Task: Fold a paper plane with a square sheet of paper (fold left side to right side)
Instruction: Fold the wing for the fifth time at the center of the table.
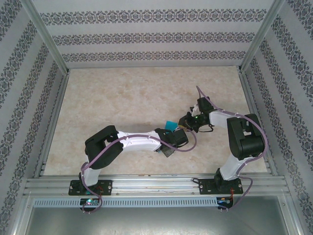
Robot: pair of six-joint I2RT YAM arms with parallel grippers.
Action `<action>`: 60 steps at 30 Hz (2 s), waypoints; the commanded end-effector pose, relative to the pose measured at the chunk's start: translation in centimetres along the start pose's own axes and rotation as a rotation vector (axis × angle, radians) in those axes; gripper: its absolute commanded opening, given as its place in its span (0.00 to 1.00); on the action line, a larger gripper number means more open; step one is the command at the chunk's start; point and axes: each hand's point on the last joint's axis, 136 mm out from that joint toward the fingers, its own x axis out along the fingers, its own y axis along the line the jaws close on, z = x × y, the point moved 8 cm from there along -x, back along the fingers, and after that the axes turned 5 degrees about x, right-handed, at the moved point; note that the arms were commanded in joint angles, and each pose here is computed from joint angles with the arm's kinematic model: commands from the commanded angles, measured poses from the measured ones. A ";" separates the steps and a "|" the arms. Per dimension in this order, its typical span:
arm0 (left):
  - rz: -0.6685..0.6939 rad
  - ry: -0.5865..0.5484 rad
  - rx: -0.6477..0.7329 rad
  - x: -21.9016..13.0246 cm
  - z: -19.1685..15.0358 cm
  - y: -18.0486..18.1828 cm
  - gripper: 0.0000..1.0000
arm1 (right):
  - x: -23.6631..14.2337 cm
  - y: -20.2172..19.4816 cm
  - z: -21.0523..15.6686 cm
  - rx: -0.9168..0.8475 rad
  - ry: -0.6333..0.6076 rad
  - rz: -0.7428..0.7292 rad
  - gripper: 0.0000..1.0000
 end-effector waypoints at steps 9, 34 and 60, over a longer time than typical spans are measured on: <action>-0.135 -0.055 -0.092 -0.1 0.4 0.3 0.02 | -6.9 -2.2 0.6 -0.012 -0.219 -0.068 0.33; -0.756 -0.318 -0.727 0.6 0.4 6.2 0.00 | -5.2 -2.4 -2.0 -0.209 -0.225 0.103 0.43; -0.846 -0.423 -0.899 1.1 -1.4 7.4 0.00 | -0.1 1.0 -3.2 -0.317 -0.157 0.148 0.44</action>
